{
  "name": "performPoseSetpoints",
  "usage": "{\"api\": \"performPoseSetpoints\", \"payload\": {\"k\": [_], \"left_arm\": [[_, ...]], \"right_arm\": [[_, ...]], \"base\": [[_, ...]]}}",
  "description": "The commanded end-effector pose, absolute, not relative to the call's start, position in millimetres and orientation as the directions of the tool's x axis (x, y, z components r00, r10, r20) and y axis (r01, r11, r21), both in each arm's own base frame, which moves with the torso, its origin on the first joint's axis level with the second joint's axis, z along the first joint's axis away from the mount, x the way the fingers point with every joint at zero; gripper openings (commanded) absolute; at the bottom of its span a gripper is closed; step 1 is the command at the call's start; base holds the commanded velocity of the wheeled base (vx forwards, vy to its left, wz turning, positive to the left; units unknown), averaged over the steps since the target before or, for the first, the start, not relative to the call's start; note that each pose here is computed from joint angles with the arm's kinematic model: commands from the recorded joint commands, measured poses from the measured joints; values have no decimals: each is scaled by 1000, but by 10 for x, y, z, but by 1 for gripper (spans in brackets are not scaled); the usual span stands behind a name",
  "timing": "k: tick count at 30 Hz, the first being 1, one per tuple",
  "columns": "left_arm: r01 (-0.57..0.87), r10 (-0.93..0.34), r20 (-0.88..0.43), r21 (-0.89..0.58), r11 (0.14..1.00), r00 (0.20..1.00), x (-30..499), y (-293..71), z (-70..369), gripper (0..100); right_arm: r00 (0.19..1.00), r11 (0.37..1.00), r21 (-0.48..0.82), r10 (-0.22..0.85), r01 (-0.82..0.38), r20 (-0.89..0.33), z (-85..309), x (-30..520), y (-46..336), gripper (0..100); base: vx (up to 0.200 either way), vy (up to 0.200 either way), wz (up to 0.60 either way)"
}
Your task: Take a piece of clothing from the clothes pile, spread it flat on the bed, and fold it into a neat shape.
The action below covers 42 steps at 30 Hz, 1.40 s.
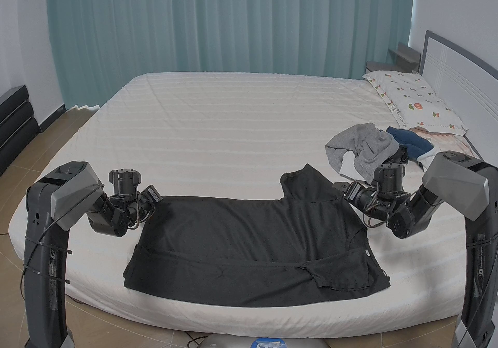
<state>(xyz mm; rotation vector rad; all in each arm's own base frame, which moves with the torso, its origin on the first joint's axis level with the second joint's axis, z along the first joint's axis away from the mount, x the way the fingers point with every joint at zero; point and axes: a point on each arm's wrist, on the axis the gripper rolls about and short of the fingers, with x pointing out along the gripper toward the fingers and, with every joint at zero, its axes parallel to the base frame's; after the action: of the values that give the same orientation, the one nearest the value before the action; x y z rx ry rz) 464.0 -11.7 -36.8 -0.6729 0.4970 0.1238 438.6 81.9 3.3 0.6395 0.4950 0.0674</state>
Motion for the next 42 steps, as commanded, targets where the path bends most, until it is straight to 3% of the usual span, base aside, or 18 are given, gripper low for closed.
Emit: {"api": "performPoseSetpoints", "payload": {"k": [1, 20, 21, 42], "left_arm": [[-280, -43, -486, -572, 771, 873, 4606, -98, -360, 0], [-285, -42, -491, -571, 770, 870, 4606, -84, -392, 0], [-286, -41, -491, -570, 770, 870, 4606, -84, -392, 0], [-281, -33, -475, -573, 770, 879, 4613, -48, -307, 0]], "right_arm": [[847, 823, 557, 213, 113, -486, -257, 4942, 842, 100], [852, 829, 544, 189, 128, -488, -421, 5209, 818, 100], [853, 829, 544, 189, 127, -487, -415, 5208, 818, 0], [897, 808, 581, 182, 97, -403, -96, 5078, 642, 0]], "base": [[0, 0, 0], [0, 0, 0], [0, 0, 0], [0, 0, 0]]}}
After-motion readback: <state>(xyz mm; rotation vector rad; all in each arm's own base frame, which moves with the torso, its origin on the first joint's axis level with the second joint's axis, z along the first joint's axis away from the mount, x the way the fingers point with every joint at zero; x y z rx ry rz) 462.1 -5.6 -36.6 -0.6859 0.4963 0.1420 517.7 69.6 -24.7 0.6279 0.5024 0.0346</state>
